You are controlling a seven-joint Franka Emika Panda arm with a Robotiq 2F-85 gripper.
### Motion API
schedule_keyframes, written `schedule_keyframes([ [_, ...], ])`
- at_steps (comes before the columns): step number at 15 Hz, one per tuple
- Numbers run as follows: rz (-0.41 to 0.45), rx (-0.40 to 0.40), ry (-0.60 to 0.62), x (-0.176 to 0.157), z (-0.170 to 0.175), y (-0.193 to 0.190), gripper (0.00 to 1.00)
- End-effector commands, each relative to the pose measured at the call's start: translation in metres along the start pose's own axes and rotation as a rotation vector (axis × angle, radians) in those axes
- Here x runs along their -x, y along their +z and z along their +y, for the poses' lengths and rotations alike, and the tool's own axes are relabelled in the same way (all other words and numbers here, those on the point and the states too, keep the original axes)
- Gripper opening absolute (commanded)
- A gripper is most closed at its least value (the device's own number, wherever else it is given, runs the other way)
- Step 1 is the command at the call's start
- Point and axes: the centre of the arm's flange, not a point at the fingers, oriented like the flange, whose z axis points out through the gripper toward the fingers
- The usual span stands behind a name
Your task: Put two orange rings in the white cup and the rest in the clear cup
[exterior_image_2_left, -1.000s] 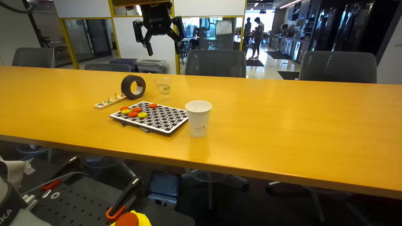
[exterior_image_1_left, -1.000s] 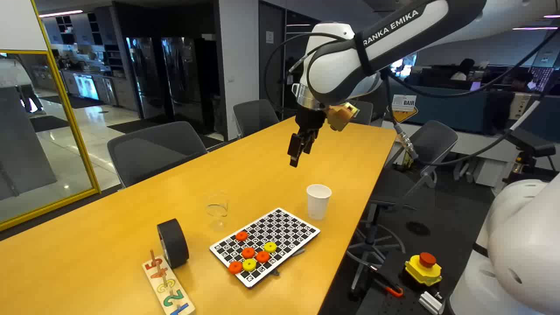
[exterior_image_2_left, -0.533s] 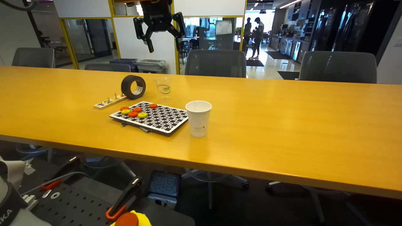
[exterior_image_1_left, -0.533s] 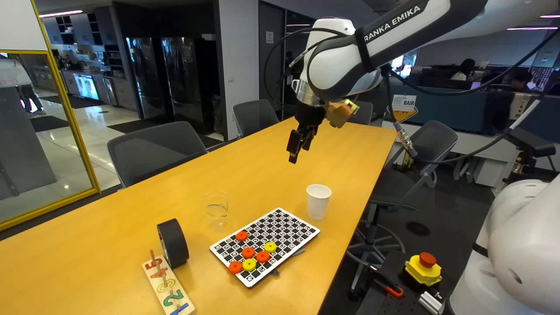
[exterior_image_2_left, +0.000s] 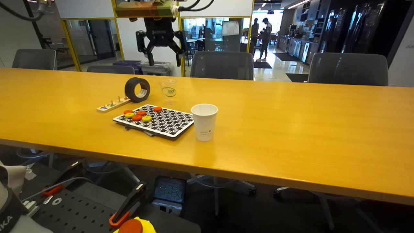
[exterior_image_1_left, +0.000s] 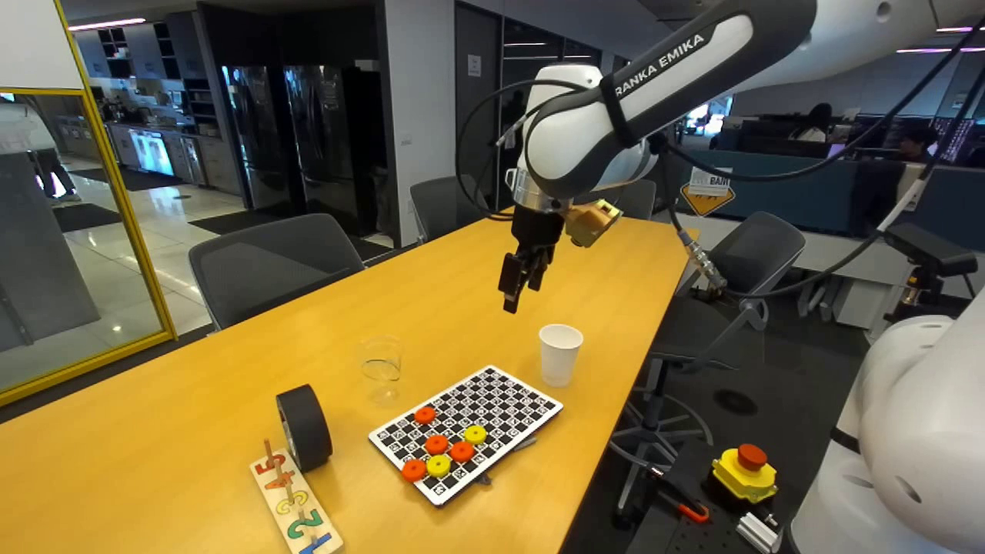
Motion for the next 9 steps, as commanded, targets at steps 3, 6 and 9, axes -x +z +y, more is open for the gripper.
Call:
schedule_keyframes([
  [3,-0.085,-0.040,-0.100,-0.014,-0.025,0.047,1.00],
  [6,-0.136,-0.015,-0.281,-0.012,-0.038,0.071,1.00],
  [9,-0.167,-0.002,-0.441,-0.016,-0.046,0.090,1.00],
])
